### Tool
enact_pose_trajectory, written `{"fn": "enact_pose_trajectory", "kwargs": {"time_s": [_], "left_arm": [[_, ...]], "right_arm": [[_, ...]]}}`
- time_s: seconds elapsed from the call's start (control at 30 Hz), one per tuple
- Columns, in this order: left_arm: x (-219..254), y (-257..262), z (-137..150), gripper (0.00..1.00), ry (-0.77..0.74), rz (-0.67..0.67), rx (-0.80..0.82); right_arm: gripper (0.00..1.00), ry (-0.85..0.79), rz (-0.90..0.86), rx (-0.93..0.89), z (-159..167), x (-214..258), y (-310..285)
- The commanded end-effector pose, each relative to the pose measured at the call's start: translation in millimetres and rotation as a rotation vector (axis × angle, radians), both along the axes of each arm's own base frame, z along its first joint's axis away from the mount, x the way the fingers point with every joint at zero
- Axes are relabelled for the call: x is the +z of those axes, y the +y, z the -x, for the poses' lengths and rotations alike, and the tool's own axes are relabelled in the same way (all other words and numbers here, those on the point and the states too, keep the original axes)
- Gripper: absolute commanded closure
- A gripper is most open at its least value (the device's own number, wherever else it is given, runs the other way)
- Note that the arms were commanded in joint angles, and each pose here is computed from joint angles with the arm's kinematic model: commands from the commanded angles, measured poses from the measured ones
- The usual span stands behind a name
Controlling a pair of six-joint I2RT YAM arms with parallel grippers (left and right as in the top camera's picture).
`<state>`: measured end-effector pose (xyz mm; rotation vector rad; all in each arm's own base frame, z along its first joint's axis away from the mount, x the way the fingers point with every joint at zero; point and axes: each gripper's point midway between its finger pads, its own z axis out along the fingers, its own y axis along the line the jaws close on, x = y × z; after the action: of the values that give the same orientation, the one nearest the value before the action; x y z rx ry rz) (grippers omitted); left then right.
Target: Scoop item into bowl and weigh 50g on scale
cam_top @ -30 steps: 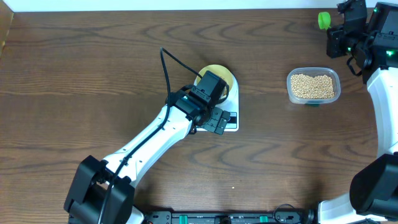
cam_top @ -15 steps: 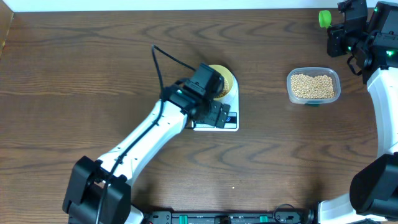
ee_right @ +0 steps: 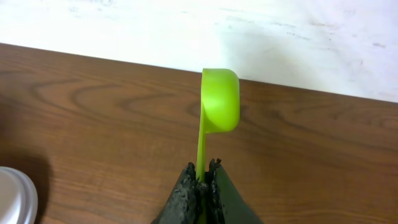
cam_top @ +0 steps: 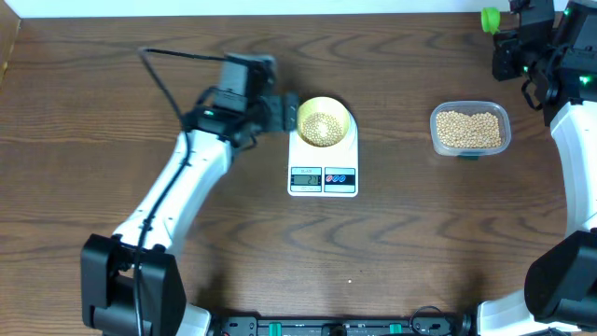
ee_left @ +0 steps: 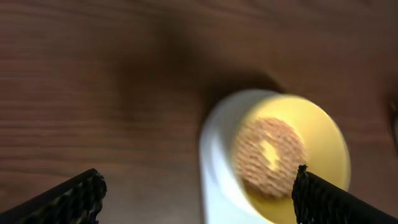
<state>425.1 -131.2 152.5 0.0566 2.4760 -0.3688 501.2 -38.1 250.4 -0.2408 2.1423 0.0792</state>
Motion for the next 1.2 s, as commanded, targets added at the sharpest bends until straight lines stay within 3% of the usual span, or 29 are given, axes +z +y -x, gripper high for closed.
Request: {"fn": "enact_pose_trajectory", "kwargs": {"time_s": [0.0,0.17,0.3,0.6,0.8,1.0,1.17], "left_arm": [[15,18,-10,0.02,-0.037,0.009,0.045],[14,24,-10,0.02,-0.027,0.007,0.059],[8,7,5,0.02,0.031,0.059,-0.039],[-32,-26,99,0.02,0.362,-0.052,-0.241],[-41,-57,150,0.02,0.438,-0.159,-0.475],[-60,-53,162,0.02,0.429,-0.324,-0.51],[-72,-55,167,0.02,0.428,-0.337,-0.524]], "right_arm": [[0.96,-0.015,-0.002,-0.005,-4,5,-1],[0.96,-0.02,-0.021,-0.019,-5,7,-1],[0.96,-0.011,-0.05,-0.037,-4,6,-1],[0.94,0.031,-0.057,-0.038,1,-2,0],[0.94,0.128,-0.073,-0.041,16,-20,2],[0.93,0.24,-0.088,-0.047,35,-39,5],[0.96,0.343,-0.12,-0.074,53,-54,7]]}}
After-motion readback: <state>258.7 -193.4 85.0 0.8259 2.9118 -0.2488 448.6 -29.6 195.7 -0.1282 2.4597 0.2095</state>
